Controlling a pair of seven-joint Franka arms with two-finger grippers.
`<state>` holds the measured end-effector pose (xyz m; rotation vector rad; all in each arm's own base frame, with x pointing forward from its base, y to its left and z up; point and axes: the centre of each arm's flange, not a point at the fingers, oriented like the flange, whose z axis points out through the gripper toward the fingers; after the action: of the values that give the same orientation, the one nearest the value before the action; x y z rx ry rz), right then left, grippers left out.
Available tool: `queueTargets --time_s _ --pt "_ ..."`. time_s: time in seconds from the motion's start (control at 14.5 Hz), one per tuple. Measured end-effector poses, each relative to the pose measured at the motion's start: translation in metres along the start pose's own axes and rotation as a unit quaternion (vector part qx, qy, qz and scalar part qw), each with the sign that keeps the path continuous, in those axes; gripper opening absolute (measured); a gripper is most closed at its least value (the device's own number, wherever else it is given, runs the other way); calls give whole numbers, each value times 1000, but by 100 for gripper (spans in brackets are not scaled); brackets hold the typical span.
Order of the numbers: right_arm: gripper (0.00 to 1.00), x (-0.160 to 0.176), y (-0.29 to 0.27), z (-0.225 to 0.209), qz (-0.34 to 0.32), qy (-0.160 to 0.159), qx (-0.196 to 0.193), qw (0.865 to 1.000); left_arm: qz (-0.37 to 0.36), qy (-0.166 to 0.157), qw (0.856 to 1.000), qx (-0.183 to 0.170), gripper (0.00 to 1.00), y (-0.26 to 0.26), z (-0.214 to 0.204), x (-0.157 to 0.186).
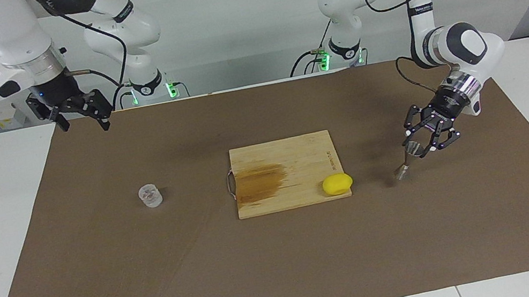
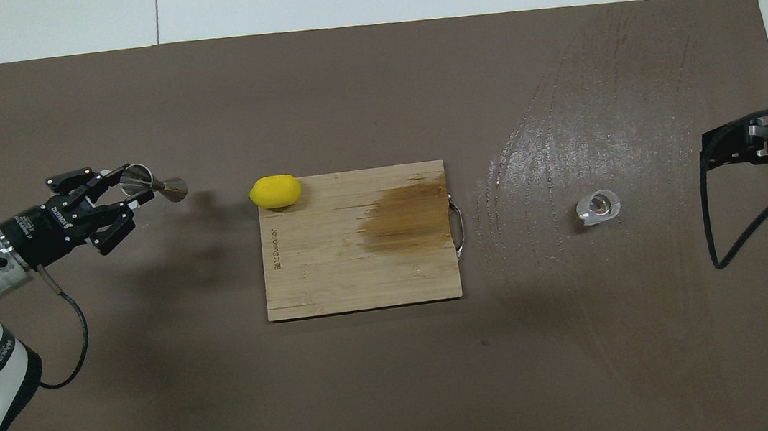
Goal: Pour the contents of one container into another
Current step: 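Reach the left gripper to the small dark cup and grasp it, then carry the dark cup with the left gripper onto the cutting board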
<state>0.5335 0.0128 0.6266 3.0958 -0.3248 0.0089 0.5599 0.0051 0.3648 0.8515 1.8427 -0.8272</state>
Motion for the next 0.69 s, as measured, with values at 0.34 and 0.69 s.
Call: queueTargets --time_s 0.34,0.69 --pt "99 0 0 0 0 0 0 1000 -28 -27 999 23 50 -83 100 -75" --pt "100 1 2 1 38 1 0 999 -40 0 999 28 50 -193 193 -78"
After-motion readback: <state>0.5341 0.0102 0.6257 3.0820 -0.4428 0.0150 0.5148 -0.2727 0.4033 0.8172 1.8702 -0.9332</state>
